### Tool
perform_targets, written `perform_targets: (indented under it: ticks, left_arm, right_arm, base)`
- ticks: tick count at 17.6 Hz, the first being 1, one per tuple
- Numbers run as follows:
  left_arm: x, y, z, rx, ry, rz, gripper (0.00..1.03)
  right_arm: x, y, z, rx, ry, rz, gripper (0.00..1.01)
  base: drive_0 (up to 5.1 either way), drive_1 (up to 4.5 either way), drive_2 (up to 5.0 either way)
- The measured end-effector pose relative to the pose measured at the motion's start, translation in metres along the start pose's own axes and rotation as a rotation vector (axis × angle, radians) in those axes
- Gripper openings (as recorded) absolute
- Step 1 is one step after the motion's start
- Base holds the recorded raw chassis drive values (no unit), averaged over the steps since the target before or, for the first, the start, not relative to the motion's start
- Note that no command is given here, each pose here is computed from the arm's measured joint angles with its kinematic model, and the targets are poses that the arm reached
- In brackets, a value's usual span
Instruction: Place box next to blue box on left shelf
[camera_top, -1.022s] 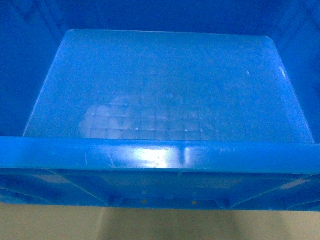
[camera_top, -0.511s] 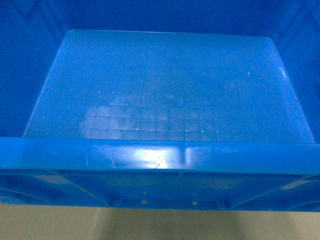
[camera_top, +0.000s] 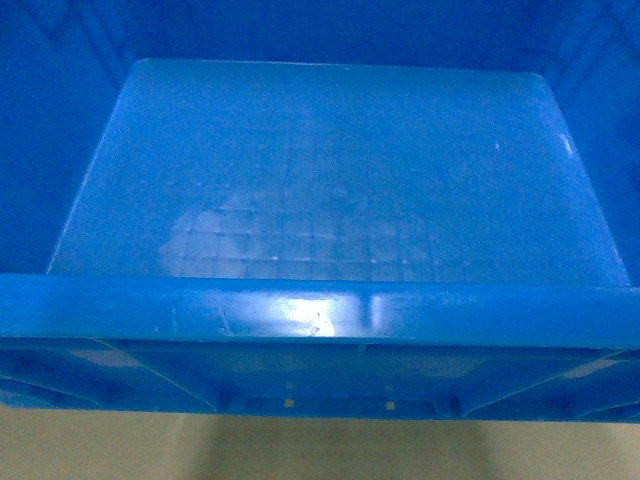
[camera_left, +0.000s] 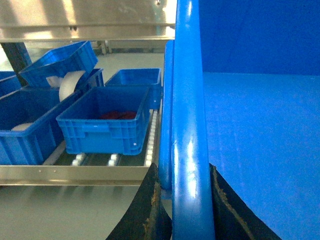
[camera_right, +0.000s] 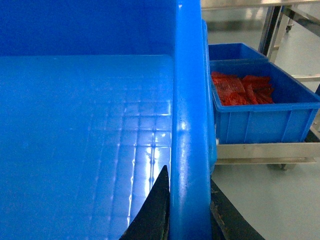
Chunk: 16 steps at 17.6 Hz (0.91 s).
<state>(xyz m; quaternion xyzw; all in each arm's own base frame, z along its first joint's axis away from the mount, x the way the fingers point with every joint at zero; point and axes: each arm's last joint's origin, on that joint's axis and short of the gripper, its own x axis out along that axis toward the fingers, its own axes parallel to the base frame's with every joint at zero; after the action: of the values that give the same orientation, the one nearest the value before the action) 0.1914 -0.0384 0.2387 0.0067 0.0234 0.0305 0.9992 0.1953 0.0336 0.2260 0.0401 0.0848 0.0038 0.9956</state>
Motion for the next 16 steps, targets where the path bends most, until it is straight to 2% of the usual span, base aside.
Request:
perform_targets:
  ticks: [16]
  left_arm:
    - [-0.0002, 0.0000, -0.0021, 0.003, 0.012, 0.000, 0.17]
  right_arm:
    - [0.0000, -0.0001, -0.0014, -0.002, 0.010, -0.001, 0.09]
  base:
    - [0.0, 0.00, 0.0]
